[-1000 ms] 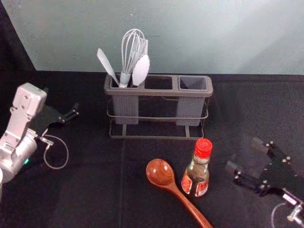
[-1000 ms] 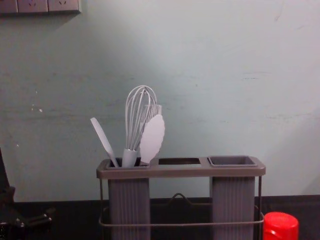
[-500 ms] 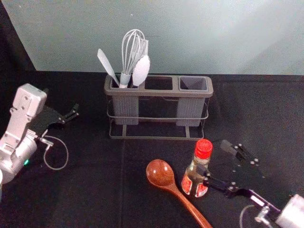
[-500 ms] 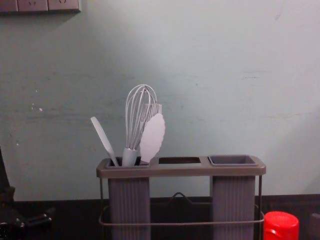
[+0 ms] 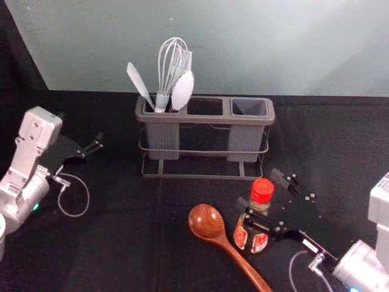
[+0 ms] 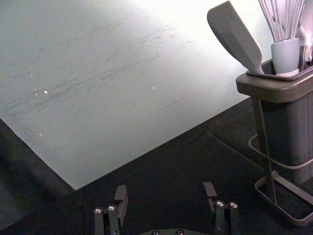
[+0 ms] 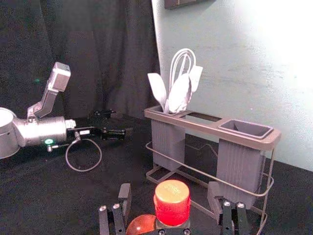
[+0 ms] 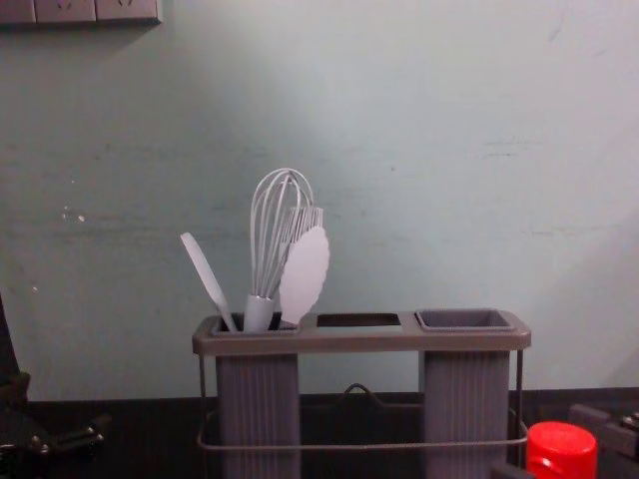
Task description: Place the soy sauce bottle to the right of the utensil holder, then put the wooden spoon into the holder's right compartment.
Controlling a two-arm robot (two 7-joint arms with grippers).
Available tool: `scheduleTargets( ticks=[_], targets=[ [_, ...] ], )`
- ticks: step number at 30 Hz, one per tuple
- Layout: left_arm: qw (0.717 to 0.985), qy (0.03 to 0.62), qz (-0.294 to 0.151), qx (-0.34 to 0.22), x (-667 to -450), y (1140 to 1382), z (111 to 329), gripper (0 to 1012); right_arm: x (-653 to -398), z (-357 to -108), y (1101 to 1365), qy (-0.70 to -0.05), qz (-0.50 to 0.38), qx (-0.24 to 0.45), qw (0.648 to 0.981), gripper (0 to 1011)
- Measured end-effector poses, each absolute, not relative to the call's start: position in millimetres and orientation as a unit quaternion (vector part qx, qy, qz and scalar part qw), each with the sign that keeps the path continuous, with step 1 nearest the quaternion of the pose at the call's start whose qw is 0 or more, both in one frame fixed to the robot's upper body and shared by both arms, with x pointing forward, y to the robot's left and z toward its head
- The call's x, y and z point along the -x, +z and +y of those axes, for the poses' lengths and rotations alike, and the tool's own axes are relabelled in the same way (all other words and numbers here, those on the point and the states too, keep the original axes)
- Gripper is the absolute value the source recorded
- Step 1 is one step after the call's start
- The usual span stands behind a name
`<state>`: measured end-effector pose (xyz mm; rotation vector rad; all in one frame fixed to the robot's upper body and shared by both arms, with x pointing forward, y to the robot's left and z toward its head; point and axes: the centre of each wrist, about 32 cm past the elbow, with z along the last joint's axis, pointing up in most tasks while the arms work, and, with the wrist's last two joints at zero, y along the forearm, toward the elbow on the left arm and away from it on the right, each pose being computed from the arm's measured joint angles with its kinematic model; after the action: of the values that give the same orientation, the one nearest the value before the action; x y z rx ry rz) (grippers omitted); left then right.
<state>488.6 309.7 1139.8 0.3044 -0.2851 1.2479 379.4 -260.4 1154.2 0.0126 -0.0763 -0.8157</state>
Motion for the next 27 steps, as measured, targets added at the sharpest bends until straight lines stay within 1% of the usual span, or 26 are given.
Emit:
scheduleTargets(
  ticks=[4, 9, 11, 12, 13, 15, 16, 17, 19, 20, 21, 22, 24, 27],
  targets=[
    [0.791, 0.58, -0.132, -0.141, -488.6, 1139.8, 309.7, 1010, -379.9, -259.2, 1154.3, -0.399, -0.038, -0.005, 0.916, 1002],
    [0.791, 0.58, -0.133, -0.141, -488.6, 1139.8, 309.7, 1011, -379.7, -258.5, 1153.8, -0.402, -0.036, -0.003, 0.915, 918],
    [0.791, 0.58, -0.132, -0.142, -488.6, 1139.8, 309.7, 1011, -379.7, -258.4, 1153.4, -0.403, -0.035, -0.003, 0.914, 854],
    [0.791, 0.58, -0.132, -0.141, -488.6, 1139.8, 309.7, 1011, -379.8, -258.3, 1153.3, -0.403, -0.035, -0.002, 0.915, 840],
    [0.791, 0.58, -0.132, -0.141, -488.6, 1139.8, 309.6, 1010, -380.0, -258.0, 1153.1, -0.403, -0.034, -0.002, 0.915, 788],
    [0.791, 0.58, -0.132, -0.142, -488.6, 1139.8, 309.7, 1011, -380.3, -257.8, 1153.1, -0.403, -0.033, -0.002, 0.915, 748],
    [0.791, 0.58, -0.132, -0.142, -488.6, 1139.8, 309.7, 1011, -380.7, -257.7, 1153.3, -0.403, -0.033, -0.002, 0.915, 692],
    [0.791, 0.58, -0.132, -0.142, -488.6, 1139.8, 309.7, 1011, -380.7, -257.7, 1153.3, -0.403, -0.033, -0.002, 0.915, 692],
    [0.791, 0.58, -0.132, -0.141, -488.6, 1139.8, 309.7, 1011, -381.0, -257.7, 1153.6, -0.402, -0.032, -0.002, 0.915, 609],
    [0.791, 0.58, -0.132, -0.141, -488.6, 1139.8, 309.7, 1011, -381.0, -257.7, 1153.6, -0.402, -0.032, -0.002, 0.915, 609],
    [0.791, 0.58, -0.132, -0.141, -488.6, 1139.8, 309.7, 1011, -380.9, -257.7, 1153.5, -0.403, -0.032, -0.002, 0.915, 527],
    [0.791, 0.58, -0.132, -0.141, -488.6, 1139.8, 309.7, 1011, -380.9, -257.7, 1153.5, -0.403, -0.032, -0.002, 0.915, 527],
    [0.791, 0.58, -0.132, -0.141, -488.6, 1139.8, 309.6, 1011, -380.5, -257.6, 1154.3, -0.403, -0.031, -0.002, 0.915, 450],
    [0.791, 0.58, -0.132, -0.142, -488.6, 1139.8, 309.7, 1011, -380.1, -257.5, 1155.2, -0.403, -0.03, -0.001, 0.915, 394]
  ],
)
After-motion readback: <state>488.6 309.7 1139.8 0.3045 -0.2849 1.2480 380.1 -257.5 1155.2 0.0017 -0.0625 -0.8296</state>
